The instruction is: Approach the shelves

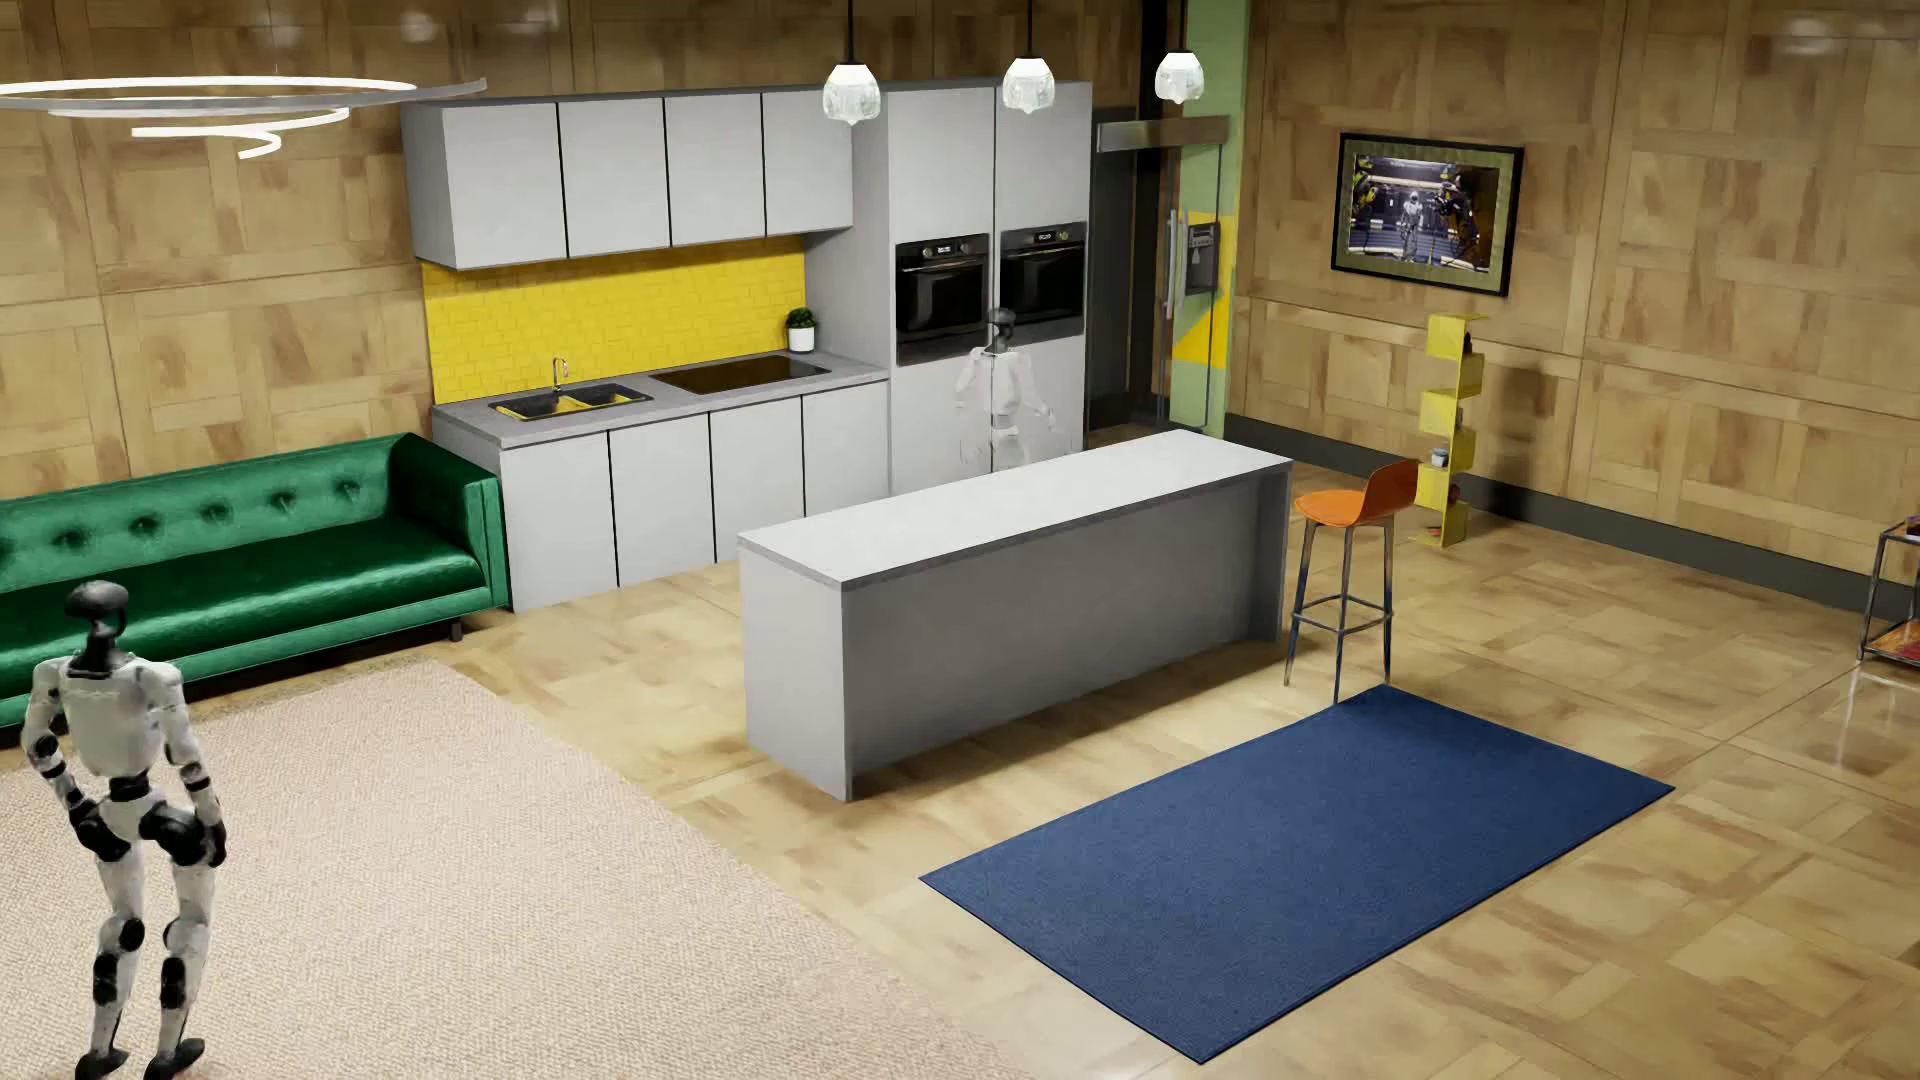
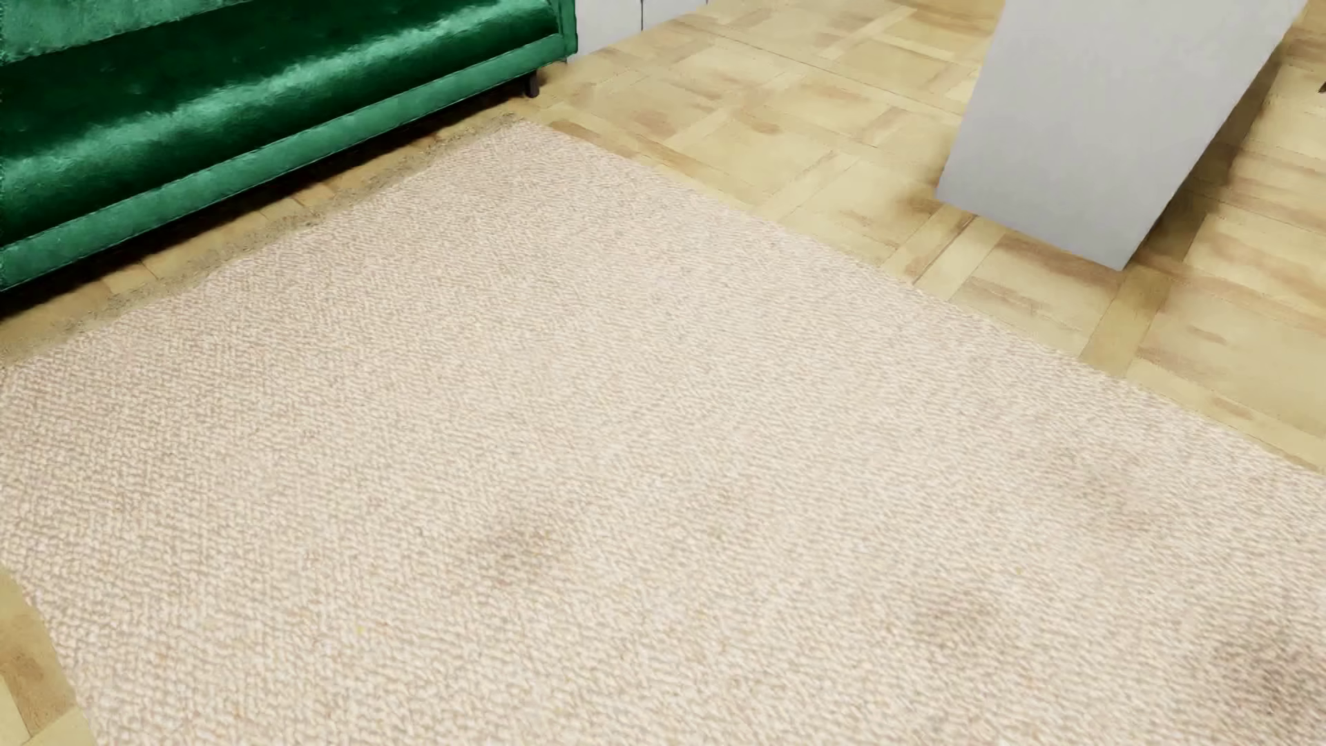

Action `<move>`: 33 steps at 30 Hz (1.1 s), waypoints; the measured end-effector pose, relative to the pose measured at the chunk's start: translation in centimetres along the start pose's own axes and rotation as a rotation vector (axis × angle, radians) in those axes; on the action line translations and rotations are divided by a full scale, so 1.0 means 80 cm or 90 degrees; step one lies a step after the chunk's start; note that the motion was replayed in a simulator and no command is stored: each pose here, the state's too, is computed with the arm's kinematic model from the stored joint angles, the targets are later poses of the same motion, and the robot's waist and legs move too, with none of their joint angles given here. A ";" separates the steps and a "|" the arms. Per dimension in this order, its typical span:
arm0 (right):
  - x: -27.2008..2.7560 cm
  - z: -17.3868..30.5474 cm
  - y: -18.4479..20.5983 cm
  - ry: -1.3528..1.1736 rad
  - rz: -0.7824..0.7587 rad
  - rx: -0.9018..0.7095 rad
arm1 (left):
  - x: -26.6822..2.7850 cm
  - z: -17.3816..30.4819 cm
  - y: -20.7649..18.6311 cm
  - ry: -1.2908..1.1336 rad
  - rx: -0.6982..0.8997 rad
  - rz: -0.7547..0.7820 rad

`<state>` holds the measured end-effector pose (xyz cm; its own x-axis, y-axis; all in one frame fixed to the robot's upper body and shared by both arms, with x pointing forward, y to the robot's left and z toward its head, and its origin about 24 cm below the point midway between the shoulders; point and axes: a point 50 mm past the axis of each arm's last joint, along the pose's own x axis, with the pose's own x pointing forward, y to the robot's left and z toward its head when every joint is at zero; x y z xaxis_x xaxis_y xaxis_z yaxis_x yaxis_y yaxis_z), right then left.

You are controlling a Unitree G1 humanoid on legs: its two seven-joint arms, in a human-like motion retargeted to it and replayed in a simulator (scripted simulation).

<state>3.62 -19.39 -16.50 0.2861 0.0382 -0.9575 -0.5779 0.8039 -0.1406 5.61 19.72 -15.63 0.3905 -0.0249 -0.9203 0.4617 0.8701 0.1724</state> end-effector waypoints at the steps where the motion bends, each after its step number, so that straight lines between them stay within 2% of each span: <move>1: 0.000 0.005 -0.005 -0.011 -0.006 0.000 | 0.002 0.014 0.003 -0.023 -0.004 0.006; 9: 0.004 0.048 -0.011 -0.084 -0.018 0.018 | 0.006 0.028 0.008 -0.043 -0.011 0.013; 13: 0.004 0.043 -0.004 -0.076 0.003 -0.029 | 0.000 -0.002 0.001 0.004 -0.018 0.007; 22: 0.004 0.095 -0.052 -0.153 -0.059 -0.034 | -0.022 -0.077 -0.016 0.136 -0.008 -0.018; 25: 0.005 0.088 -0.043 -0.140 -0.038 -0.084 | -0.025 -0.086 -0.014 0.155 -0.009 -0.014; 26: 0.007 0.075 -0.042 -0.113 -0.046 -0.034 | -0.026 -0.089 -0.015 0.162 -0.015 -0.014; 27: 0.009 0.065 -0.026 -0.095 -0.017 -0.070 | -0.029 -0.093 -0.012 0.161 -0.007 -0.012; 29: 0.004 0.035 -0.010 -0.057 0.004 -0.065 | -0.026 -0.092 -0.018 0.169 0.002 -0.024; 33: -0.002 0.005 0.010 -0.018 0.026 -0.049 | -0.010 -0.045 -0.007 0.081 -0.002 -0.008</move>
<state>3.43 -18.51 -16.38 0.2813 0.0874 -0.9556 -0.6466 0.7531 -0.1215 2.16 21.04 -16.24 0.2798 0.0269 -0.9597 0.4637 0.8715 0.1596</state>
